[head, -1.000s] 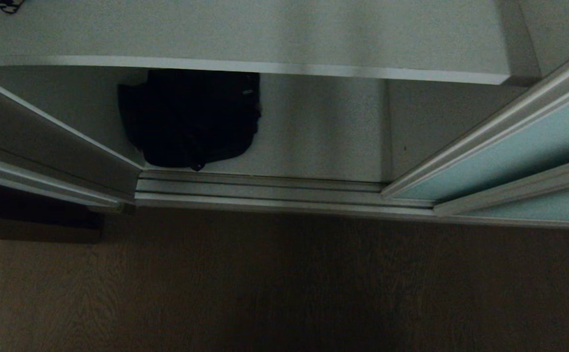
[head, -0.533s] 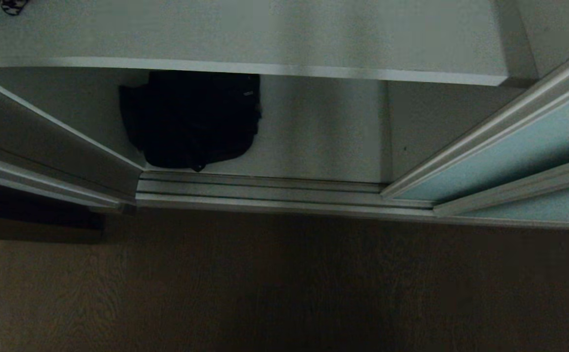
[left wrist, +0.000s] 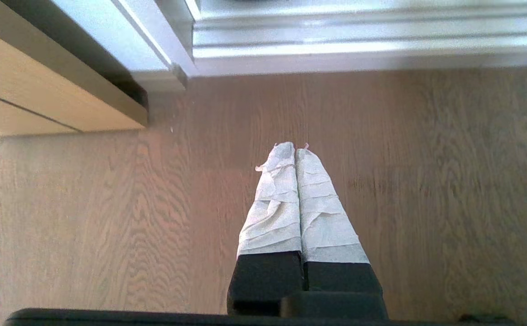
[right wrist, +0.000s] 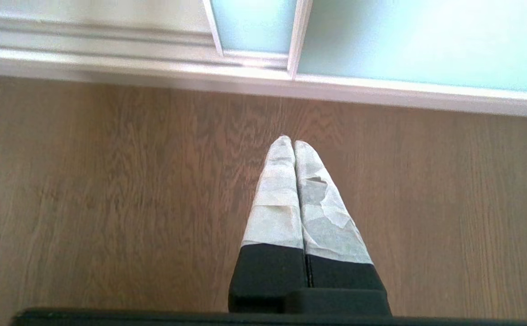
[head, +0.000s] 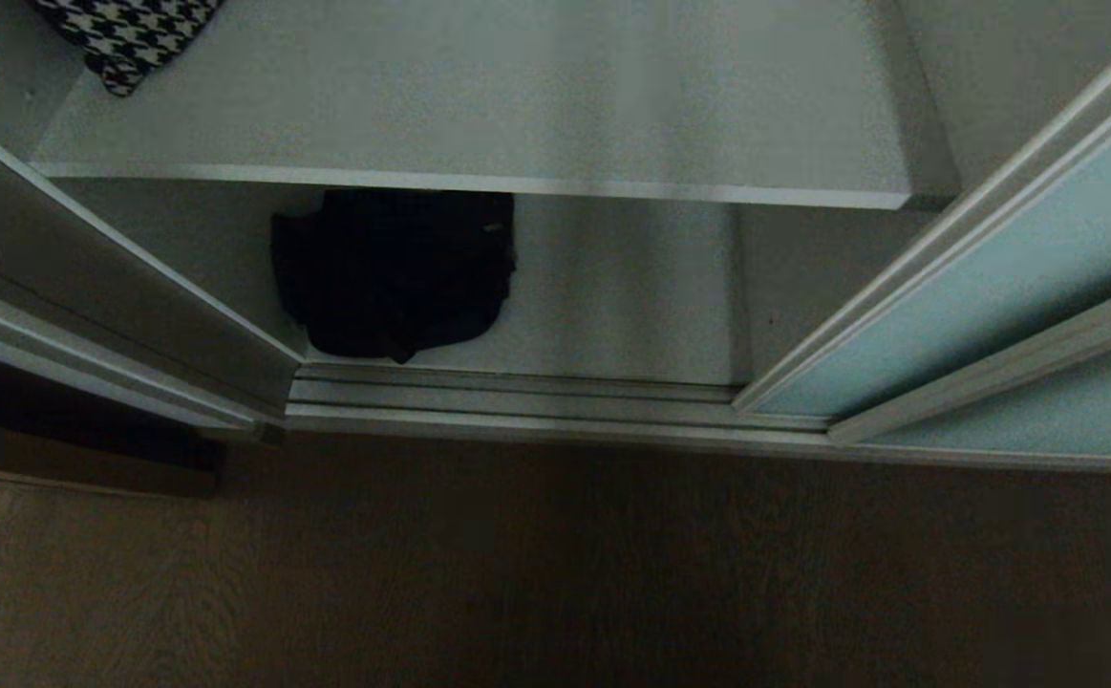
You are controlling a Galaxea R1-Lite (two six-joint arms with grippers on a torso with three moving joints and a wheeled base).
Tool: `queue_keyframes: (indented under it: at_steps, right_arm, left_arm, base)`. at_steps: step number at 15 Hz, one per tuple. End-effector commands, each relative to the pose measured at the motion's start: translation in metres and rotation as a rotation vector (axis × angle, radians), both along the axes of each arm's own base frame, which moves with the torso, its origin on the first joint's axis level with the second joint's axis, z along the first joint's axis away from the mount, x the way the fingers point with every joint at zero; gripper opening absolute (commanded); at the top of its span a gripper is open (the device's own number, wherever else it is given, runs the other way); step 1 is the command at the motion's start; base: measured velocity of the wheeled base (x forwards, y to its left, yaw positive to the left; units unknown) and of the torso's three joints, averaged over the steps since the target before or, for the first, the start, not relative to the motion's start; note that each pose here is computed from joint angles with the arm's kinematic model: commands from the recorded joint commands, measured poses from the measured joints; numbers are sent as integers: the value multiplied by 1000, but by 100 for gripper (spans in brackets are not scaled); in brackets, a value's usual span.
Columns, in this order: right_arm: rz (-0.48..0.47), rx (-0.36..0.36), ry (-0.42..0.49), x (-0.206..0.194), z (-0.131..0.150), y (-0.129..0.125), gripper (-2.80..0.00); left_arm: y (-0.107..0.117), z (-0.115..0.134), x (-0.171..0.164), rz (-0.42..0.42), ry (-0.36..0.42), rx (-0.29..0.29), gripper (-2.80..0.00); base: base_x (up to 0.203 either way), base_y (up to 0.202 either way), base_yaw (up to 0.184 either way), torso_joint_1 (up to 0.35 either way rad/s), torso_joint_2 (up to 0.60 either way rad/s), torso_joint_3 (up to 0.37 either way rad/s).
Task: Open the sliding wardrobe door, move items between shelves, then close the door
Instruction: Close the door
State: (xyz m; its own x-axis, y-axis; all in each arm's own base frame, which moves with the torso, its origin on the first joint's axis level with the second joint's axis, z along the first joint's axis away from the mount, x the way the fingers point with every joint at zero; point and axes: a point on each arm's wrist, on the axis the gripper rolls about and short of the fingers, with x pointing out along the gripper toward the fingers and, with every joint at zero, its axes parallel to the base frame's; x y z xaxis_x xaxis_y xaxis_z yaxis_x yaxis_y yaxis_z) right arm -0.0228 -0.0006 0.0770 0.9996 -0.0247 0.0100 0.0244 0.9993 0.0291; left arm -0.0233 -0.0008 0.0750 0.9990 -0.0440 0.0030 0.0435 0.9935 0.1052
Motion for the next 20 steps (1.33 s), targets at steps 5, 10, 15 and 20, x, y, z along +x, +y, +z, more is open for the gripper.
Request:
queue_keyframes:
  at_steps: [5,10,15,20]
  right_arm:
    - [0,0,1,0,0,0,-280]
    - [0,0,1,0,0,0,-280]
    - [0,0,0,0,0,0,-280]
    - [0,0,1,0,0,0,-280]
  left_arm:
    - [0,0,0,0,6,1,-280]
    - [0,0,0,0,6,-1,-280]
    - [0,0,0,0,6,1,-280]
    - [0,0,0,0,8,1,-280]
  base:
    - [0,0,0,2,2,206]
    - [0,0,0,-1,3,200]
    - [0,0,0,1,2,201]
    - [0,0,0,3,2,179]
